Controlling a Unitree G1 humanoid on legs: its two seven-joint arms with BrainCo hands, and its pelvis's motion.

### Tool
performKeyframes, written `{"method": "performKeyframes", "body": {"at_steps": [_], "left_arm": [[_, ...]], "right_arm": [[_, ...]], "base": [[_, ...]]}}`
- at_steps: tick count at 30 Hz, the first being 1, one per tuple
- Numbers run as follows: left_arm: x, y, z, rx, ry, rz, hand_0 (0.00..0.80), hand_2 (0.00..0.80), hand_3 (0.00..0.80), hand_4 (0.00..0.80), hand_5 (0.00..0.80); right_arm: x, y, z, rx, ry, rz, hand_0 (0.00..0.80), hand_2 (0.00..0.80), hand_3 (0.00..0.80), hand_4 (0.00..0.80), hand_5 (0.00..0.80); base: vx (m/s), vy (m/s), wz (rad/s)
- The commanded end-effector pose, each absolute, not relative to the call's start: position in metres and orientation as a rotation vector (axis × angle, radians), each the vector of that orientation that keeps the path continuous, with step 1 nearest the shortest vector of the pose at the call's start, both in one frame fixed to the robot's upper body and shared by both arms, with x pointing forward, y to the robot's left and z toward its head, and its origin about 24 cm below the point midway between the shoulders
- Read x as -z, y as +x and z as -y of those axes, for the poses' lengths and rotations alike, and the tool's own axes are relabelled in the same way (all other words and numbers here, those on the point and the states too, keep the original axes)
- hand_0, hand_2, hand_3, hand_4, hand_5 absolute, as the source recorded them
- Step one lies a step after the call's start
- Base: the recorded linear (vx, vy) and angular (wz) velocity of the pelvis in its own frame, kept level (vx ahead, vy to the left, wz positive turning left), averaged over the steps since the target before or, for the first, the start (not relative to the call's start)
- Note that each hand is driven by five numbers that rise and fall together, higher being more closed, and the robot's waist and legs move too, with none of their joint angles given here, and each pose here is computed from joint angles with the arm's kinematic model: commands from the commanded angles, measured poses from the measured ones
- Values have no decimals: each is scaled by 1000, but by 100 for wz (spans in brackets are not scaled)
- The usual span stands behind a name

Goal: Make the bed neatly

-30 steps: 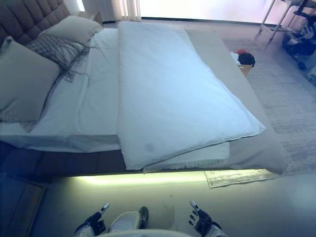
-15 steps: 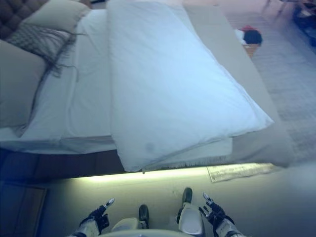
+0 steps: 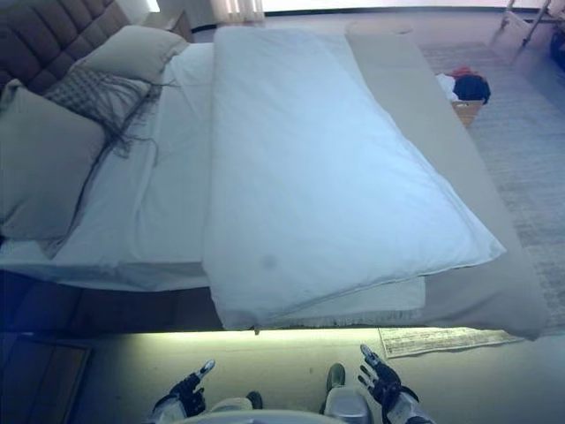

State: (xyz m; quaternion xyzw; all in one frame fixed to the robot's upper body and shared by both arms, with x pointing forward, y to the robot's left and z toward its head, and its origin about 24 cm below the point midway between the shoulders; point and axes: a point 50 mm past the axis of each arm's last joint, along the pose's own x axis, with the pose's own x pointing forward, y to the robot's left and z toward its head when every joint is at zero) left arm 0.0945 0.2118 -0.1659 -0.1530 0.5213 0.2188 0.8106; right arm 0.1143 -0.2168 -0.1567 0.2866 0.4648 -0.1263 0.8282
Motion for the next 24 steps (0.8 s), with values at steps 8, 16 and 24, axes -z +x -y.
{"method": "performKeyframes", "body": {"at_steps": [8, 16, 24], "left_arm": [[152, 127, -237, -398, -223, -1016, 0, 0, 0, 0, 0], [140, 156, -234, -362, -288, -896, 0, 0, 0, 0, 0], [119, 199, -225, -281, -373, -733, 0, 0, 0, 0, 0]], "right_arm": [[115, 198, 217, 220, 923, -482, 0, 0, 0, 0, 0], [87, 235, 223, 207, 993, -284, 0, 0, 0, 0, 0], [46, 282, 244, 172, 938, -190, 0, 0, 0, 0, 0]], "base": [[-5, 92, -20], [-41, -66, 2], [-98, -68, 4]]}}
